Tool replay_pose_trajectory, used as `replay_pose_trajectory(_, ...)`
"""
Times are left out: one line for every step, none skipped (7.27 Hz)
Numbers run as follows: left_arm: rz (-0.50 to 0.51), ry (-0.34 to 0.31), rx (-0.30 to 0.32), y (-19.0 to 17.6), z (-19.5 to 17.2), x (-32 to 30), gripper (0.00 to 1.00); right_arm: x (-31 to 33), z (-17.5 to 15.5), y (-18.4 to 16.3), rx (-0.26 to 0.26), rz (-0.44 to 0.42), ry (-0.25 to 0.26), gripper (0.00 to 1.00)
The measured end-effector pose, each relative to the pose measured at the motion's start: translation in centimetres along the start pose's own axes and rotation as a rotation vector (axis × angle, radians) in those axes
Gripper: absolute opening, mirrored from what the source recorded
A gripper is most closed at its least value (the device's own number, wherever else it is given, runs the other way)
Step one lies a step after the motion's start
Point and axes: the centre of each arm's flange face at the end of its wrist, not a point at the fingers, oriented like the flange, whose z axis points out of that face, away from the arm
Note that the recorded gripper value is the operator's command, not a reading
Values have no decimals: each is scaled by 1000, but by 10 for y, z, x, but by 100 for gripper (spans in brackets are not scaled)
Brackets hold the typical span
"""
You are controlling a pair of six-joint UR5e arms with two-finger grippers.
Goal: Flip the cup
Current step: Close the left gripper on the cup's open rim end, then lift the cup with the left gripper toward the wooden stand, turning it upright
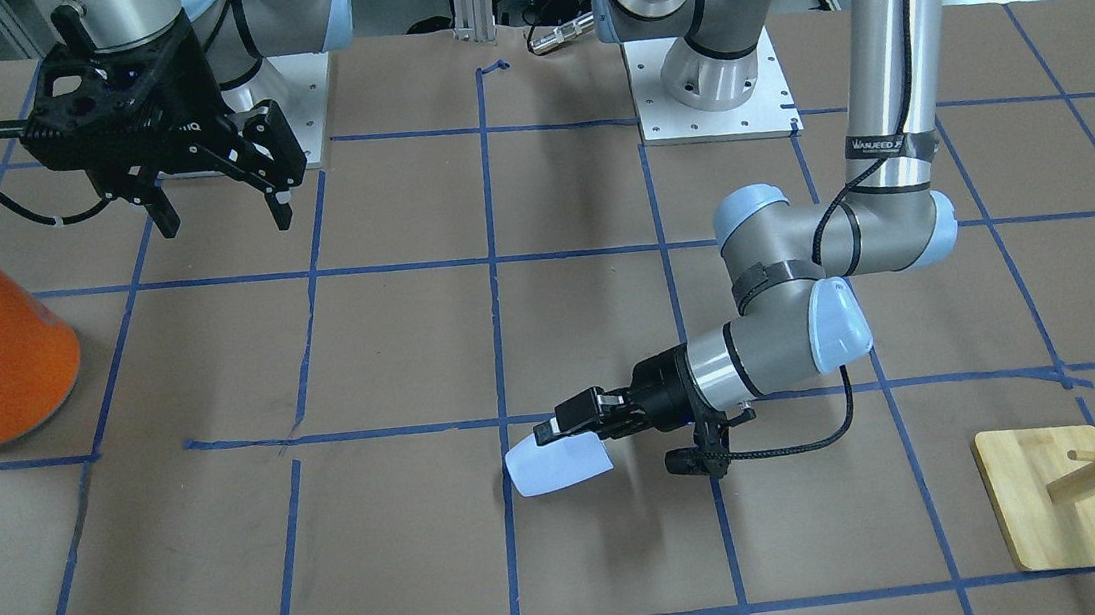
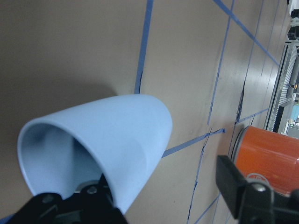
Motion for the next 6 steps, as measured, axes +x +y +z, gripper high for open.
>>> replay_pose_trajectory(-14,3,6,-1,-2,3,0,0,0,0,0,-1,-1,100)
replay_pose_trajectory(-26,4,10,-1,-3,6,0,0,0,0,0,-1,-2,100)
replay_pose_trajectory(-51,4,14,-1,-5,10,0,0,0,0,-1,-1,-3,100)
replay_pose_trajectory(-98,10,21,0,-8,22,0,0,0,0,-1,-1,-3,100)
replay_pose_trajectory(-144,15,30,1,-11,43,0,0,1,0,-2,-1,-2,100)
replay_pose_trajectory(-162,12,44,3,-16,65,0,0,1,0,-1,-1,-2,100)
